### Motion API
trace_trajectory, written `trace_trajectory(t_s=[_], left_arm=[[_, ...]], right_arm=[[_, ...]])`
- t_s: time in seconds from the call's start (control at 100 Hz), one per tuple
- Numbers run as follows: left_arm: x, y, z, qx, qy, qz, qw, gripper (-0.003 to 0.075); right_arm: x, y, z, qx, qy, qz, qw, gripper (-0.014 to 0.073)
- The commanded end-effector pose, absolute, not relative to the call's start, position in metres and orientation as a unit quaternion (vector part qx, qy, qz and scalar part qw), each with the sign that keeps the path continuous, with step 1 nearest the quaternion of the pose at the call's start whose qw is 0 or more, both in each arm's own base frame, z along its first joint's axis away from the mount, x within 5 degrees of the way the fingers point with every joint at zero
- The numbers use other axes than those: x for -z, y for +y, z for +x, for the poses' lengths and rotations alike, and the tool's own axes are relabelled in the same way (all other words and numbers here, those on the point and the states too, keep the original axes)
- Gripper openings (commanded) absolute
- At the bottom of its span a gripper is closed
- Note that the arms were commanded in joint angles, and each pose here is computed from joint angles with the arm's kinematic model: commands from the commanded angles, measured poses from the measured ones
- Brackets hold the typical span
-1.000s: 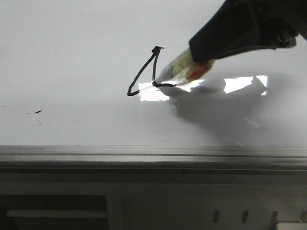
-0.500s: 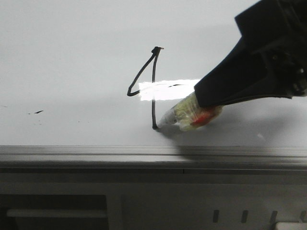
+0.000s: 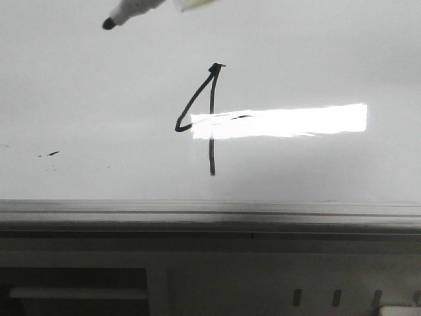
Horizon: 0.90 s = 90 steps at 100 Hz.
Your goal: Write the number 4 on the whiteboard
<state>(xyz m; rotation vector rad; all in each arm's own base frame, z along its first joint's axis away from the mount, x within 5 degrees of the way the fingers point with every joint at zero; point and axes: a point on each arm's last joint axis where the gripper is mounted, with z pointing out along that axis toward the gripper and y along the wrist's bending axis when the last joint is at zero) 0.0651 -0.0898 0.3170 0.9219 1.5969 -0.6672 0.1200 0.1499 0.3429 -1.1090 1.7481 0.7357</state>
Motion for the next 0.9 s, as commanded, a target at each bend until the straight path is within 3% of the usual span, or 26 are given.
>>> trace_trajectory(t_s=[0.0,0.08,0.26,0.4,0.69,0.89], left_arm=[[-0.334,-0.103,0.076,0.265,0.680,0.431,0.531,0.0334],[-0.337,-0.116,0.083,0.257,0.688,0.477,0.483,0.0396],[-0.352,-0.140,0.096,0.258,0.676,0.565,0.398,0.0370],[-0.364,-0.154,0.105,0.267,0.663,0.597,0.365,0.0368],[-0.369,-0.167,0.117,0.274,0.666,0.602,0.346,0.0358],[-0.369,-0.170,0.120,0.277,0.668,0.594,0.354,0.0241]], right_arm=[[-0.357,0.151,0.116,-0.282,0.682,-0.477,0.477,-0.0054],[-0.358,0.152,0.113,-0.264,0.669,-0.506,0.477,-0.0054],[-0.357,0.161,0.101,-0.240,0.604,-0.583,0.488,-0.0054],[-0.363,0.168,0.096,-0.238,0.577,-0.586,0.518,-0.0054],[-0.382,0.172,0.094,-0.233,0.546,-0.576,0.563,-0.0054],[-0.381,0.173,0.093,-0.237,0.546,-0.583,0.552,-0.0054]])
